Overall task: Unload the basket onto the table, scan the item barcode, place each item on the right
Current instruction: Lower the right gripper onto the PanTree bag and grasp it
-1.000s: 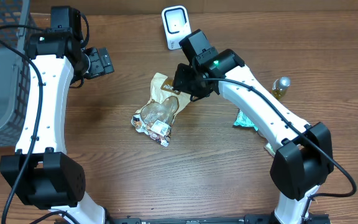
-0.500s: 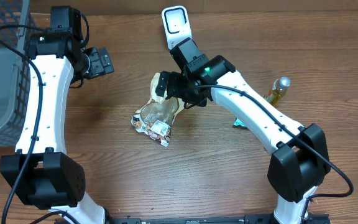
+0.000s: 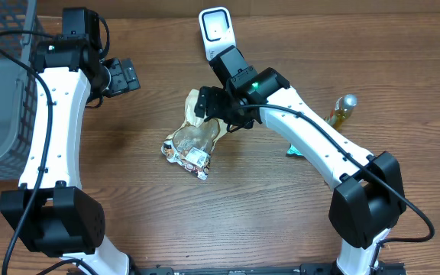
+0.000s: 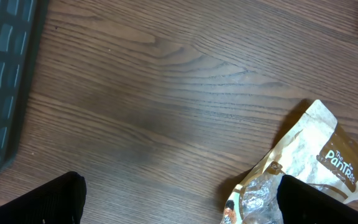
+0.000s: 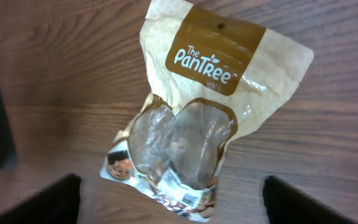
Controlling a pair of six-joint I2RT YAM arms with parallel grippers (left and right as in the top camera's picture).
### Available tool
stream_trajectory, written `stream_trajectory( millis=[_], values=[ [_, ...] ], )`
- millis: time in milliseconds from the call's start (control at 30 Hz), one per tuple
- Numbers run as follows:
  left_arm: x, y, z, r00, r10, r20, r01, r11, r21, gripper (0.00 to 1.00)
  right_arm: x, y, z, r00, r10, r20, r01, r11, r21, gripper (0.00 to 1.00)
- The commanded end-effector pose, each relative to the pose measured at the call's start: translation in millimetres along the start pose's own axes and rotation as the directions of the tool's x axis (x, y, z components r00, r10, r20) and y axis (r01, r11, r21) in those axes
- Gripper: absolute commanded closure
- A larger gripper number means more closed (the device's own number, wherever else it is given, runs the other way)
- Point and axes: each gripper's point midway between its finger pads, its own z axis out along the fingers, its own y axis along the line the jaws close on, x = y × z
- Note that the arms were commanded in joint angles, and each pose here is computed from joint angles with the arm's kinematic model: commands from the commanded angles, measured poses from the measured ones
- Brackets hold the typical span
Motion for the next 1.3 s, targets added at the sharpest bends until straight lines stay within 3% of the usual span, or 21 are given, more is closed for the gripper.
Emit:
stream_trajectory(
  millis=[0, 100, 200, 667, 800, 867, 900, 1000, 1267],
  values=[
    [1, 0, 1, 1.0, 0.003, -0.003, -0.003, 1.0, -0.009, 0.0, -4, -4, 3, 1.0, 0.005, 0.016, -0.005, 1.0, 0.018, 0.48],
    [1, 0, 1, 1.0, 0.003, -0.003, -0.003, 1.0, -0.01, 0.01, -5, -4, 7, 1.0, 0.017, 0.018, -0.018, 1.0, 0.019, 0.78],
    [1, 0, 1, 1.0, 0.003, -0.004, -0.003, 1.0, -0.009, 0.01, -2, -2, 16, 0.999, 0.032, 0.01, -0.032, 0.999, 0.024, 0.96],
    [1, 0, 1, 1.0, 0.003, -0.003, -0.003, 1.0, -0.01, 0.0, 7, -6, 57, 0.999, 0.039, -0.004, -0.039, 0.996, 0.077, 0.96],
    [1, 0, 1, 1.0, 0.003, -0.004, -0.003, 1.0, -0.009, 0.01, 11, -1, 63, 1.0, 0.024, -0.003, -0.024, 0.997, 0.068, 0.9],
    [1, 0, 1, 1.0, 0.003, -0.003, -0.003, 1.0, -0.01, 0.01, 14, 3, 66, 1.0, 0.013, 0.0, -0.013, 0.998, 0.058, 0.78],
    [1, 0, 1, 1.0, 0.003, -0.003, -0.003, 1.0, -0.009, 0.0, 14, 5, 67, 1.0, 0.01, 0.003, -0.011, 0.999, 0.053, 0.67],
    [1, 0, 1, 1.0, 0.003, -0.004, -0.003, 1.0, -0.009, 0.0, 16, 7, 72, 1.0, 0.019, 0.011, -0.02, 0.999, 0.042, 0.56],
    [1, 0, 1, 1.0, 0.003, -0.003, -0.003, 1.0, -0.009, 0.0, 21, -27, 85, 0.975, 0.212, 0.07, -0.22, 0.964, 0.147, 0.47]
  ],
)
